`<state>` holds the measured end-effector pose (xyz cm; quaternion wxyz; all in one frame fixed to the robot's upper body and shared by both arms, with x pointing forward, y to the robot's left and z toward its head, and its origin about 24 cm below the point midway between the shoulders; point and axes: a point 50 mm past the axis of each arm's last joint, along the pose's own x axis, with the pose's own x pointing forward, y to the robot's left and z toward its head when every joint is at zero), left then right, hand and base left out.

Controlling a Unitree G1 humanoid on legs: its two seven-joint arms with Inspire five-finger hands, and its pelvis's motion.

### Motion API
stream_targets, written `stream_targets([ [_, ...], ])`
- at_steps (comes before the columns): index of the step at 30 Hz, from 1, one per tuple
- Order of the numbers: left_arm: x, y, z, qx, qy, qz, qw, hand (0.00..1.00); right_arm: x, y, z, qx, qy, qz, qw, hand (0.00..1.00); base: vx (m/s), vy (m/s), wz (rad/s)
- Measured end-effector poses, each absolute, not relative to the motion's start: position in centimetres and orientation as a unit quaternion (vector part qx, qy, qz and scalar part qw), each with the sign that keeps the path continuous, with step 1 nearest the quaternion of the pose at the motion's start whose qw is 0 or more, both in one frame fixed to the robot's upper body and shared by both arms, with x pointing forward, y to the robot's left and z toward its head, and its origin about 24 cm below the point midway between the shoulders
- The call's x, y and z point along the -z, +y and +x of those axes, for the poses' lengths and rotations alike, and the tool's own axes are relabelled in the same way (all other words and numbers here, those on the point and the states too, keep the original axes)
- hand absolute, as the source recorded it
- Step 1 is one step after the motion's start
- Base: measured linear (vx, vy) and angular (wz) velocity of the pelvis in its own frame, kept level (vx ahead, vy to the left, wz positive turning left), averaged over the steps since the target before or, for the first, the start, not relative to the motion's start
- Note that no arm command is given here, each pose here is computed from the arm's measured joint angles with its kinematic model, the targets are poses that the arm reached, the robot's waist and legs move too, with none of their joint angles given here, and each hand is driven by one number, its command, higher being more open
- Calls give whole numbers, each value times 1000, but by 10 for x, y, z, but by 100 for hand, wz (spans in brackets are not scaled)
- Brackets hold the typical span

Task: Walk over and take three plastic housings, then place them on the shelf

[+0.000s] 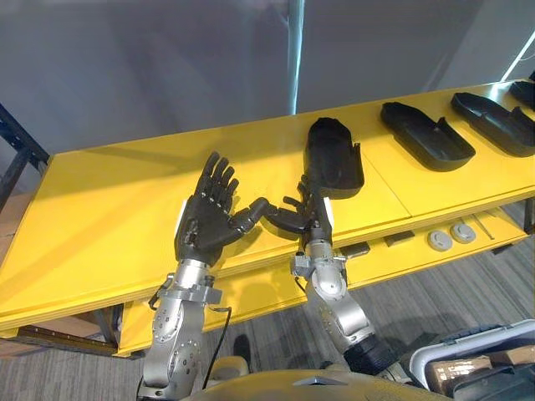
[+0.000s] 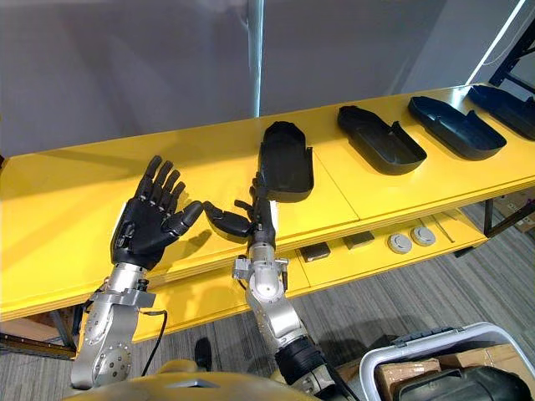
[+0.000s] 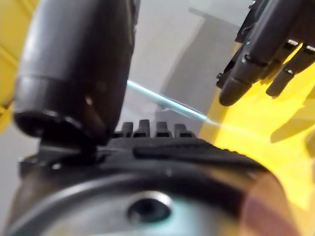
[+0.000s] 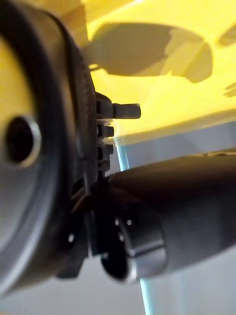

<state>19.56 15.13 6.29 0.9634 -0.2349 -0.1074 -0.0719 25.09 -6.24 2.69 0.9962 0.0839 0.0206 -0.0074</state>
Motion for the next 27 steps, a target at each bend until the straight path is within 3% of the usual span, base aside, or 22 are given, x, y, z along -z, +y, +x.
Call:
stream_targets([
  [10,-55,153,188,68,-87,-230,967,100,-26,-72,244,-7,20,100,995,100,0,0,0],
  [15,-50,158,182,56,-75,-226,970,100,-40,-101,230,-18,-12,108,994,100,12,3,-3],
  [20,-49,161,181,51,-72,-222,971,100,-72,-147,224,29,-87,109,990,100,18,4,-13],
  [27,-51,161,181,57,-70,-219,972,100,-76,-163,215,-29,-100,88,991,100,25,-5,-9],
])
